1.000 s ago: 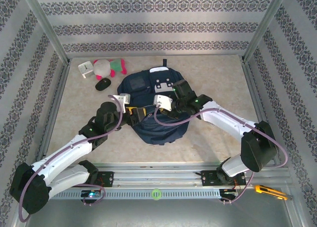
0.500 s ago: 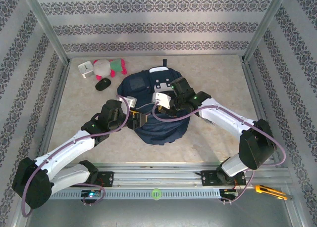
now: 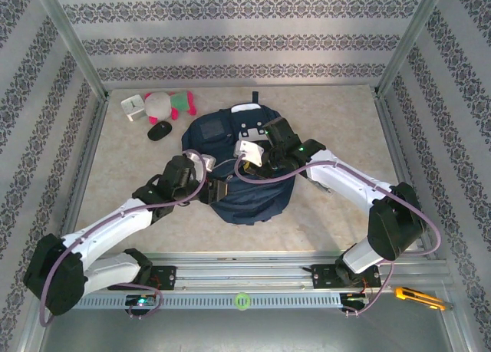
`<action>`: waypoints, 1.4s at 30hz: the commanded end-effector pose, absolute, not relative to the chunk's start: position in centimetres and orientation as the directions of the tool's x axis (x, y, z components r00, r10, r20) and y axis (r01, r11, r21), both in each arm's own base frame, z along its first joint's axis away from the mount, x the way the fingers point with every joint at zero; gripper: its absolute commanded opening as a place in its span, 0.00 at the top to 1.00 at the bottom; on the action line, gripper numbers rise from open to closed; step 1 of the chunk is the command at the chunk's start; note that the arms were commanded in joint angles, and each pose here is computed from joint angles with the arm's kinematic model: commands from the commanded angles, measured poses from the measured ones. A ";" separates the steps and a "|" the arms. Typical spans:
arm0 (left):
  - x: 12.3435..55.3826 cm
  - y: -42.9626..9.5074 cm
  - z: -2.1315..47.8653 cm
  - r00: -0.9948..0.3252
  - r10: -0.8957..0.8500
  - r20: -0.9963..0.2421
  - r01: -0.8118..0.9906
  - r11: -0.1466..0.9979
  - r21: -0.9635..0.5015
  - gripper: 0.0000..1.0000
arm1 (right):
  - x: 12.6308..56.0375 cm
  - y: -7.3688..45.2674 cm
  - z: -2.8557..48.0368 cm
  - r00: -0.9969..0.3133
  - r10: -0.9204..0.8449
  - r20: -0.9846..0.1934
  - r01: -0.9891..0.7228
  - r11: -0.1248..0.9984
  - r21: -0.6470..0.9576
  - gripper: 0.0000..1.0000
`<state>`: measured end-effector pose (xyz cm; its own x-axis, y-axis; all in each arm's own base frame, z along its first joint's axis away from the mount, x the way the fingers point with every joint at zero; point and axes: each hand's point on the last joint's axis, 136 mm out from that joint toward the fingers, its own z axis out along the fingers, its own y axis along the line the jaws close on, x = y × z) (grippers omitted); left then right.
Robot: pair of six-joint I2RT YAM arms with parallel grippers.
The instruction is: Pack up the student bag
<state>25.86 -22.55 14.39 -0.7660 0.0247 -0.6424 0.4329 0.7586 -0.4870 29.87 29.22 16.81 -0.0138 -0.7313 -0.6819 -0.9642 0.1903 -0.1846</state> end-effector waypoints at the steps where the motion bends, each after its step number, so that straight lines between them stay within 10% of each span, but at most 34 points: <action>1: 26.2 -24.9 16.6 -0.734 0.028 -0.679 0.500 0.699 -0.512 0.59 | 30.2 30.7 19.6 0.014 -0.656 -0.755 -0.966 0.185 -0.179 1.00; 16: 27.1 -25.1 16.8 -0.720 -0.018 -0.693 0.445 0.755 -0.482 1.00 | 30.2 30.5 20.0 -0.001 -0.643 -0.766 -0.969 0.190 -0.158 1.00; 42: 31.3 -10.5 13.5 -0.705 -0.135 -0.696 0.062 0.966 -0.251 1.00 | 27.3 28.3 24.7 0.168 -0.488 -0.856 -0.972 0.060 -0.225 1.00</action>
